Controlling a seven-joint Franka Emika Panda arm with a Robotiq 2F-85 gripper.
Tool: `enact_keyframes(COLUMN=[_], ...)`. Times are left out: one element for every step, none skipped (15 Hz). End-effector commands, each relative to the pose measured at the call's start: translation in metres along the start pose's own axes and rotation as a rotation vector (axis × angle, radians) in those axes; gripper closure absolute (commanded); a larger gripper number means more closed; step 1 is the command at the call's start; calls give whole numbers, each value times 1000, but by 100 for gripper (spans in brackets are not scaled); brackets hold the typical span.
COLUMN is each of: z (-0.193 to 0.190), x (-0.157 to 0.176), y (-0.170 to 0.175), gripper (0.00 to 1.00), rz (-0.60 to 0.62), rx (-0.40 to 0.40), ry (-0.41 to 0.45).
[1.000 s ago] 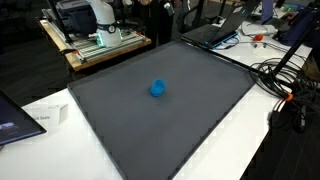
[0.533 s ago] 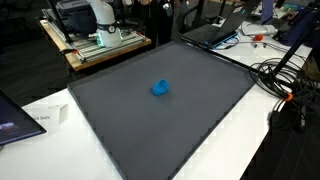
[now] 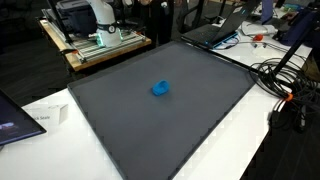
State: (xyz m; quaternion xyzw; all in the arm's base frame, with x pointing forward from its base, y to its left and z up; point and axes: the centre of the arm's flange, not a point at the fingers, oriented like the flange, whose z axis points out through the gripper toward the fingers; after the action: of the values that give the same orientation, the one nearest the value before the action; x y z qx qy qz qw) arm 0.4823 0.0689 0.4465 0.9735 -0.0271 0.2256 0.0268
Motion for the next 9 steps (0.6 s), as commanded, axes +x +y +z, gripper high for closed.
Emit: enact_keyframes(z=[1, 3, 4, 7, 11, 14, 18, 23, 29], x=[38, 44, 50, 54, 58, 61, 63, 65, 67], y=[14, 20, 26, 33, 39, 45, 52, 58, 65], gripper=[0, 0, 0, 0, 0, 0, 0, 0, 0], rz=[121, 152, 183, 212, 241, 266, 290, 316, 337], rx=[45, 57, 74, 87, 97, 103, 112, 116, 122], ry=[-112, -134, -155, -174, -189, -203, -216, -230, -246])
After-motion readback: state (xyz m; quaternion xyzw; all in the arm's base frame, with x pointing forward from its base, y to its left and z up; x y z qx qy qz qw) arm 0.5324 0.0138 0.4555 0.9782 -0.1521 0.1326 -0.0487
